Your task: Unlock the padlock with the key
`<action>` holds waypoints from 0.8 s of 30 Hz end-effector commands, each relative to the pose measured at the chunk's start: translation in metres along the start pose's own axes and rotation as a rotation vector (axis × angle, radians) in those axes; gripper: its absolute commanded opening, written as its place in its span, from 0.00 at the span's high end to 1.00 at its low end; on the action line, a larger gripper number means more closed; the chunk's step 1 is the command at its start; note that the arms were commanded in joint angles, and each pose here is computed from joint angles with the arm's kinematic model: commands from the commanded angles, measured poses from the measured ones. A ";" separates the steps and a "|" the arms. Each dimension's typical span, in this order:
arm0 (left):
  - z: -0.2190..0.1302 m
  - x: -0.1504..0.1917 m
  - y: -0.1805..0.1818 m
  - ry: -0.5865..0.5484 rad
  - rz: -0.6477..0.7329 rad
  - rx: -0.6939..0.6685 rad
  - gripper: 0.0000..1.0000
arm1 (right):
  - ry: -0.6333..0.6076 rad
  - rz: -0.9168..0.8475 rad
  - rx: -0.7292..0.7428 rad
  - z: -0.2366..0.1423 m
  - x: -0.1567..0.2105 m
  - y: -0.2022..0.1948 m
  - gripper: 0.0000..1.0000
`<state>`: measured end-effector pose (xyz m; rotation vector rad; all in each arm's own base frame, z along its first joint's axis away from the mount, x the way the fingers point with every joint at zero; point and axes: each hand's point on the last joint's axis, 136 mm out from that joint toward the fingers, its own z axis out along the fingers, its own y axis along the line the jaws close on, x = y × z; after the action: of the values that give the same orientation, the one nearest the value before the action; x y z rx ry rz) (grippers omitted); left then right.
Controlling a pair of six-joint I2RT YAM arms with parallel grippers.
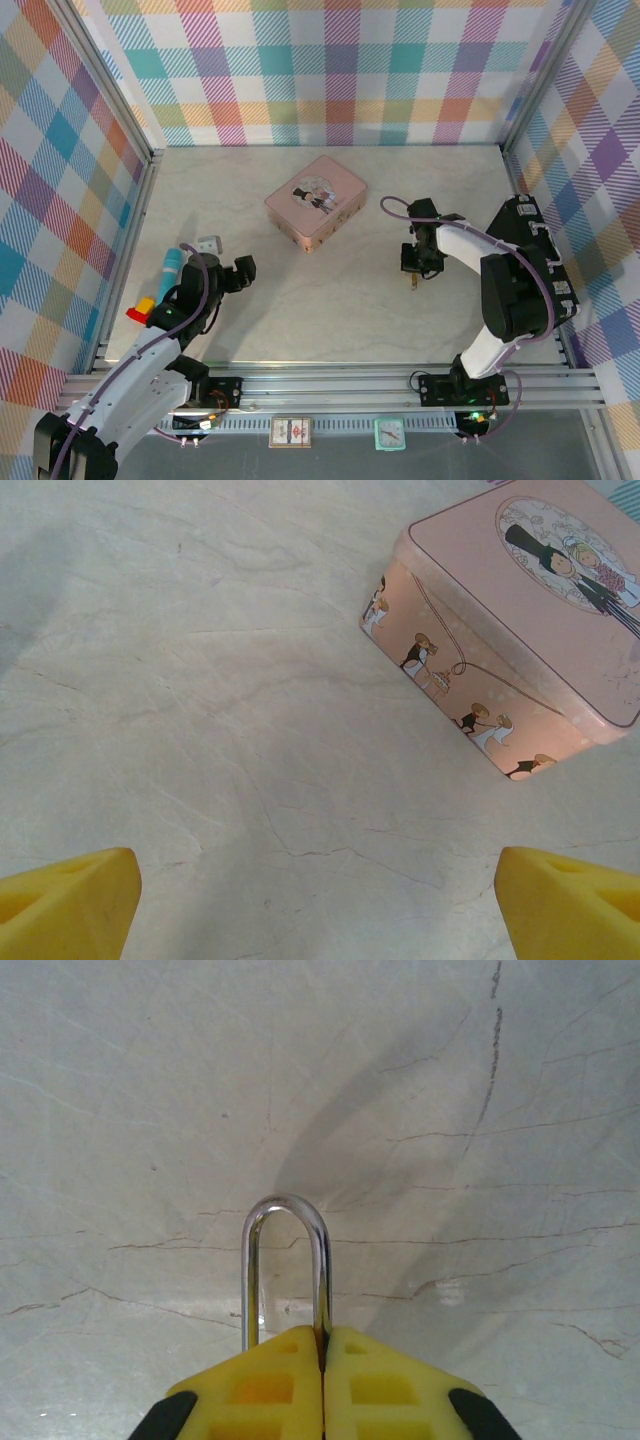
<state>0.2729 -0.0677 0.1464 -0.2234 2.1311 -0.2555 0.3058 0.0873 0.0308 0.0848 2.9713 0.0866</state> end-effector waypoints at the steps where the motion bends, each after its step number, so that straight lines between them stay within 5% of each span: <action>1: 0.000 -0.006 -0.001 -0.028 0.006 0.011 0.09 | 0.038 -0.025 0.017 0.001 0.011 -0.002 0.90; 17: 0.002 -0.016 -0.004 -0.025 -0.006 -0.002 0.08 | -0.098 -0.058 -0.096 -0.052 -0.002 0.017 0.69; 24: -0.004 -0.054 -0.007 -0.104 -0.001 -0.051 0.00 | -0.393 -0.102 -0.277 -0.146 -0.036 0.045 0.46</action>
<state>0.2863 -0.0674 0.1597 -0.2402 2.1293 -0.2194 0.3094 0.1080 0.1326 -0.0124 2.6930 0.3094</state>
